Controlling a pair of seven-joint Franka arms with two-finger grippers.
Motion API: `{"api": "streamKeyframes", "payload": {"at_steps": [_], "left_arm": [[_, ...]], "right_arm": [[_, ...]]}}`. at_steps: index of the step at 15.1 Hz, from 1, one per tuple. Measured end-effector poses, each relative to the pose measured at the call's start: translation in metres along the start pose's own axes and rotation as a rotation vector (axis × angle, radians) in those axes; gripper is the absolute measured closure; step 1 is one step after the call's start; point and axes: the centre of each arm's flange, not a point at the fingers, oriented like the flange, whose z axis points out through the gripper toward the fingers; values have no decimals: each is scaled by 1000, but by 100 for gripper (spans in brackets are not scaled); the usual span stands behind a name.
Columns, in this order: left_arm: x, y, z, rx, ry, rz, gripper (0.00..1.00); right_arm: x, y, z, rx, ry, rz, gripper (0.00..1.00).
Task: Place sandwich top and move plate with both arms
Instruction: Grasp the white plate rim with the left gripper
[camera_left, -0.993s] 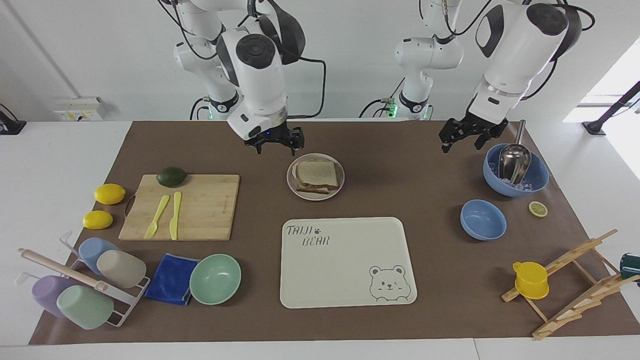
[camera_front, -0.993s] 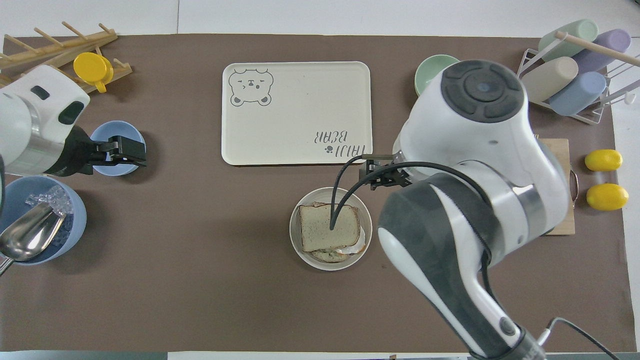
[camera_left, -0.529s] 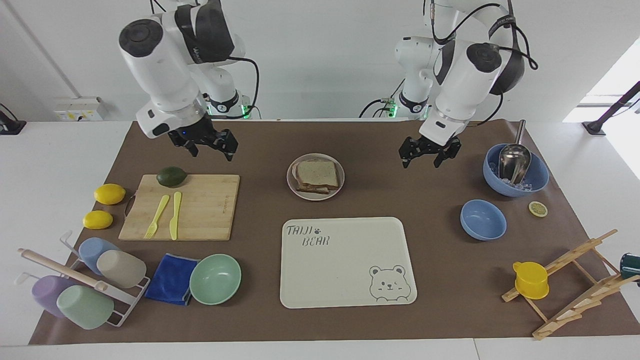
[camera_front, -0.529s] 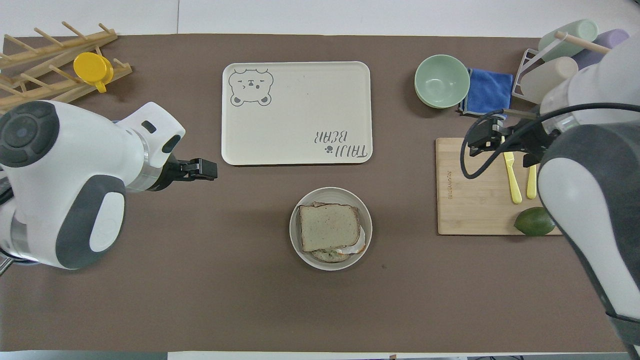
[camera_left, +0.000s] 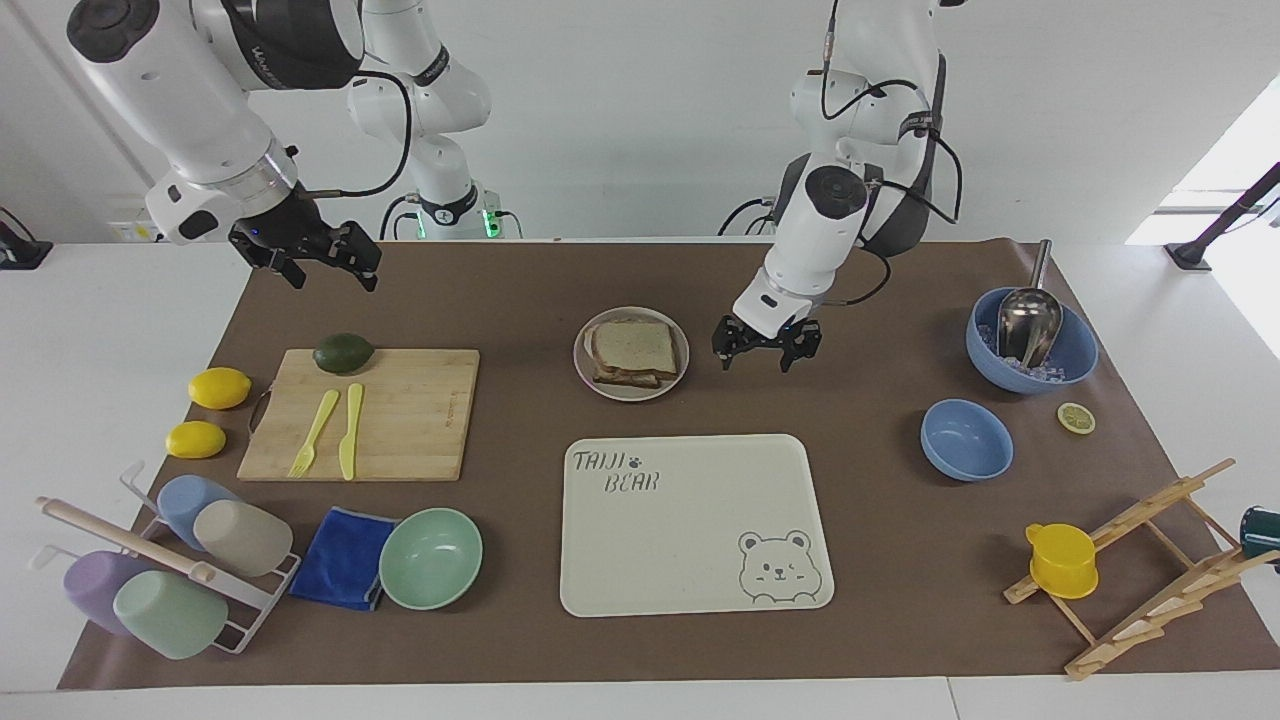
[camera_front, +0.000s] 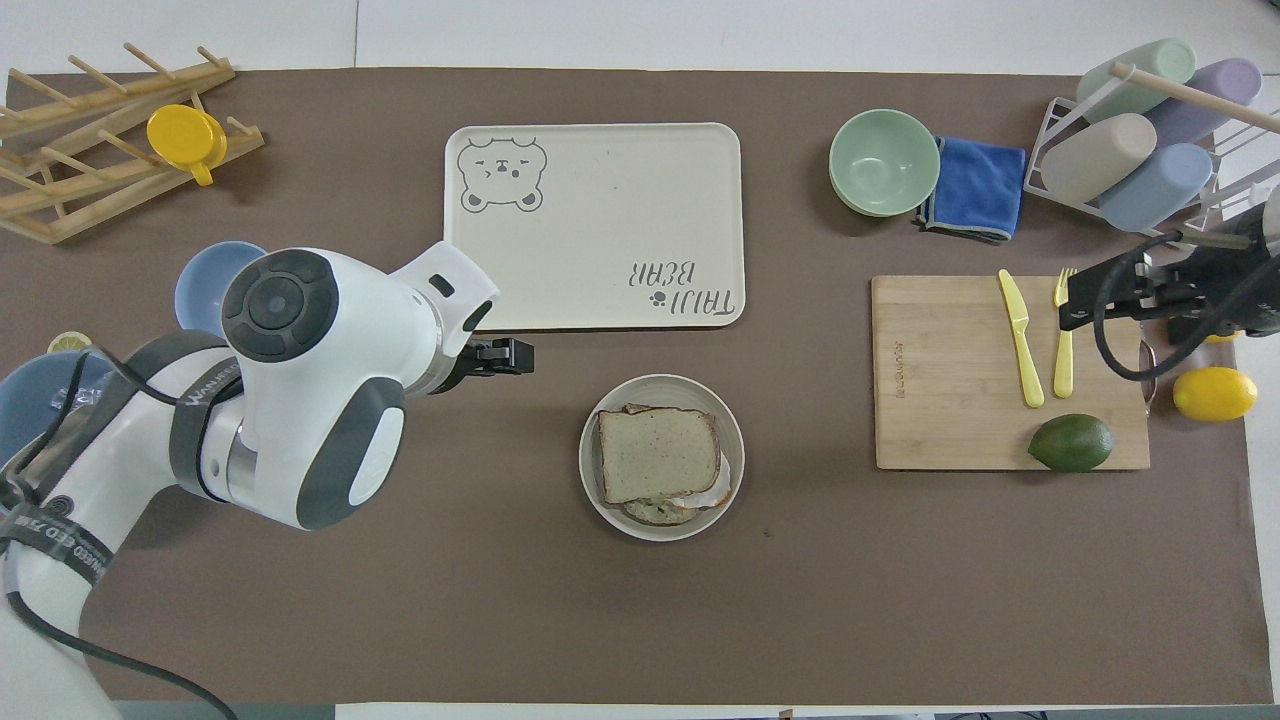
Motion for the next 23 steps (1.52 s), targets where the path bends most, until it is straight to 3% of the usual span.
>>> {"api": "streamKeyframes", "payload": {"at_steps": [4,8,20,22,23], "left_arm": [[-15,18,34,-1,-34,25,2],[-28,31,56,1,-65,43,14],[-49,46,70,-22,-107,17,19],[-52,48,72,-20,-111,19,22],[-52,48,72,-19,-112,18,30]], "right_arm": [[2,21,-2,-1,1,31,0],[3,40,-16,-2,29,-30,0],[13,28,-27,-9,64,-51,0],[13,28,-27,-9,64,-51,0],[13,28,-27,-9,64,-51,0]]}}
